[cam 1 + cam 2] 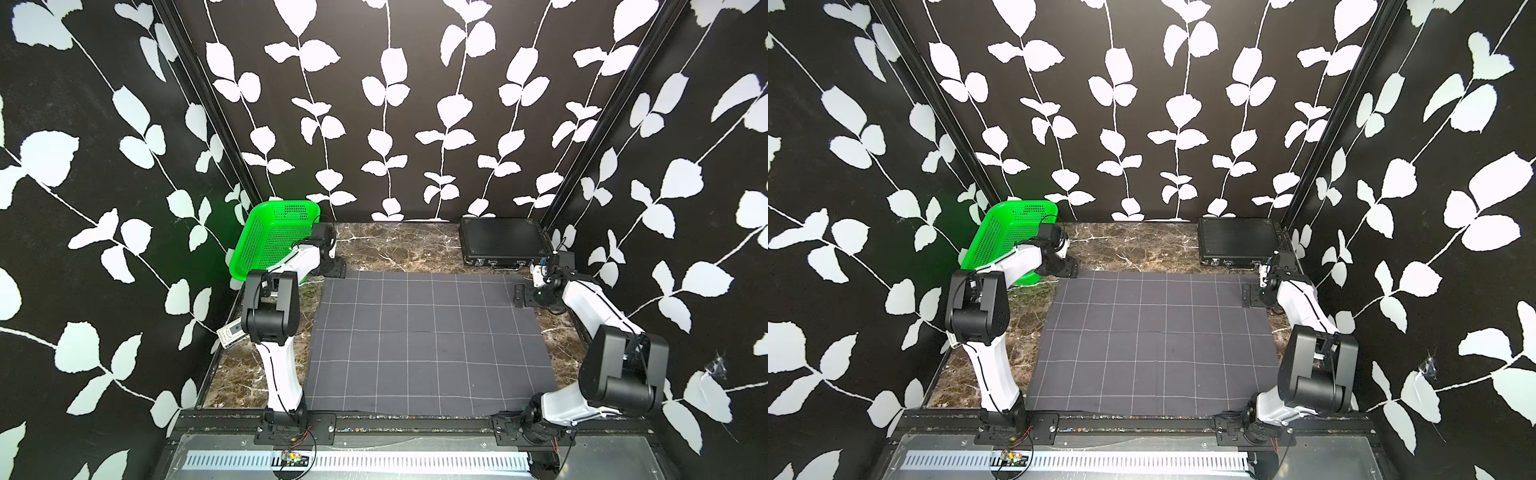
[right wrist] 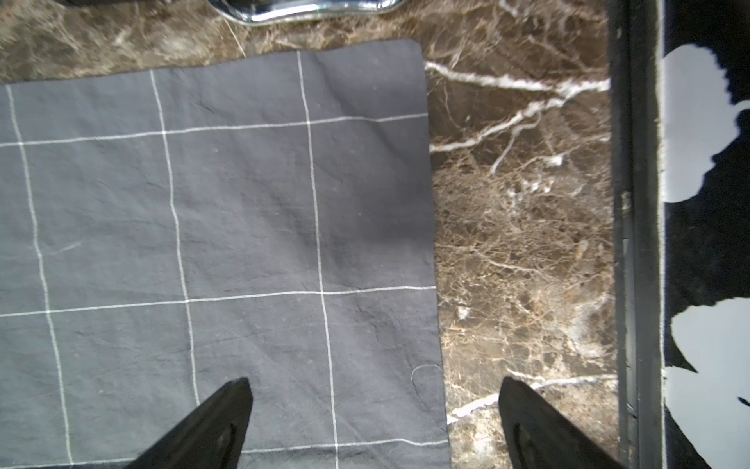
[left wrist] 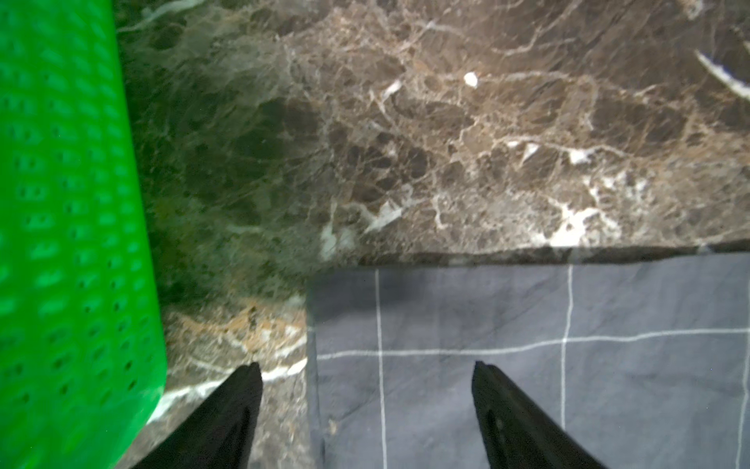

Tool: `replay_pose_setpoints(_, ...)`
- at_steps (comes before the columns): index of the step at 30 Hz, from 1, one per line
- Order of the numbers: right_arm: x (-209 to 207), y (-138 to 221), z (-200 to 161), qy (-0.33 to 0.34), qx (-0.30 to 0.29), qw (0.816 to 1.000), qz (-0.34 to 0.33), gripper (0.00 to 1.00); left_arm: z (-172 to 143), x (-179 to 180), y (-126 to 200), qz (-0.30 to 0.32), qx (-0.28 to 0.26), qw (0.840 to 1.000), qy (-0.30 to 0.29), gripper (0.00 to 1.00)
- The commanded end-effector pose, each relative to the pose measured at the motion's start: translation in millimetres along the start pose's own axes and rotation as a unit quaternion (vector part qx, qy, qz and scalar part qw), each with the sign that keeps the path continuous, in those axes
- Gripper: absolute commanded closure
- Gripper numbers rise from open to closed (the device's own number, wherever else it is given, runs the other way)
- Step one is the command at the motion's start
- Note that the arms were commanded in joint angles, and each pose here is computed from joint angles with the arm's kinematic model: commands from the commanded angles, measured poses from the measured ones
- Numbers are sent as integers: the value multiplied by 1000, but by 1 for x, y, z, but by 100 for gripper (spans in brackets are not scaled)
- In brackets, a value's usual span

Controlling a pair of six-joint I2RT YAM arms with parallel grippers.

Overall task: Roll up the pillowcase
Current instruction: Fold the pillowcase at the center of the board.

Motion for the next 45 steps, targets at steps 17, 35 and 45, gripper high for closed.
replay_pose_setpoints(17,-6,-20,27,-24,-28,999,34,4,-6,16,-26,-65,83,994,24,19)
replay_pose_setpoints(35,-19,-56,54,-42,-17,998,50,5,-17,8,-39,-108,130,985,27,65)
replay_pose_setpoints(45,-22,-61,56,-41,-12,998,44,8,7,2,-12,-120,90,988,30,99)
Point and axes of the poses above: each gripper's point midway between its finger pads, its own y axis back along the fingers, its own x axis along the line the jaws close on, z = x × y, the point moved 7 cm from there along y, back along the fingers, and after that the axes turned 15 degrees about y, right-handed, at the moved point
